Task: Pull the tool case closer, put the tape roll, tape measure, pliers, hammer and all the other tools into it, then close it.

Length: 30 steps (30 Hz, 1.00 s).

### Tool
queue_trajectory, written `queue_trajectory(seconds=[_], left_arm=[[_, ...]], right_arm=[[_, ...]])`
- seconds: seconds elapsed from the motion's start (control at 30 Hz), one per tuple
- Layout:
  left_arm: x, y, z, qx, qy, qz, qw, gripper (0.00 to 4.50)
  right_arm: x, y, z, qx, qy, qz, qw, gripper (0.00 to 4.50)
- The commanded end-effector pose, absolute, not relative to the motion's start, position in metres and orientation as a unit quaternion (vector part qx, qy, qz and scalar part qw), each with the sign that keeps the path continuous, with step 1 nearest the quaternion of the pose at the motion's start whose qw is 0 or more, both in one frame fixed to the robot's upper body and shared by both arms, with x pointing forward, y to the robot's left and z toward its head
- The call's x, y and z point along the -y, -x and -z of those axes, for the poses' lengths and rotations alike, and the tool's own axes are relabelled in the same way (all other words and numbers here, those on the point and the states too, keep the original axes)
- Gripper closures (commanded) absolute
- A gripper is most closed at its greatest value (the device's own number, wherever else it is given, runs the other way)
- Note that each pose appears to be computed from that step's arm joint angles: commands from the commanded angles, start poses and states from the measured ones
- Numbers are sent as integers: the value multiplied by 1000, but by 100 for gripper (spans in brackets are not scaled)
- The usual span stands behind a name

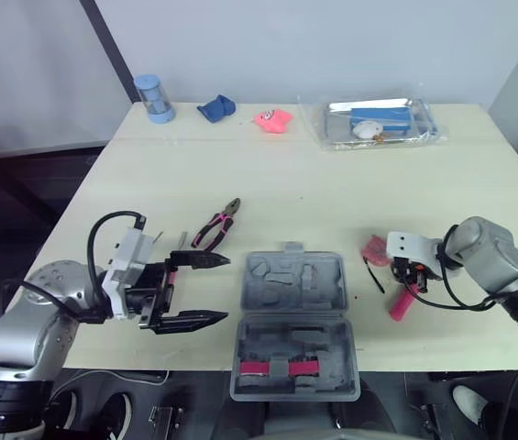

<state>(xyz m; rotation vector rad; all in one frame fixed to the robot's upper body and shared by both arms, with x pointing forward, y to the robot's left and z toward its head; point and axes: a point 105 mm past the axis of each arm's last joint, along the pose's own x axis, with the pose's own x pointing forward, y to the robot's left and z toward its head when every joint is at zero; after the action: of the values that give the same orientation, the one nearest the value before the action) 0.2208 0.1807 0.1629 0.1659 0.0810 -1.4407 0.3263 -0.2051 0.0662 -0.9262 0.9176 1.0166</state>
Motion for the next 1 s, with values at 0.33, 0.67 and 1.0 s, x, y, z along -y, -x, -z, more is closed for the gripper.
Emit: queue_trajectory(seconds=[0.33,0.67,1.0], left_arm=[[-183,-220,-174,5,-72,639,766,0],[-207,-219,-163,32,-64,521,851,0],[-225,-199,-150,38,-55,395,916,0]], right_arm=[[197,-311,-114,-379,470,-489,630,447],[95,-327,-145,-273,523,-570,572,447],[-12,-333,-134,-206,551,-625,514,447]])
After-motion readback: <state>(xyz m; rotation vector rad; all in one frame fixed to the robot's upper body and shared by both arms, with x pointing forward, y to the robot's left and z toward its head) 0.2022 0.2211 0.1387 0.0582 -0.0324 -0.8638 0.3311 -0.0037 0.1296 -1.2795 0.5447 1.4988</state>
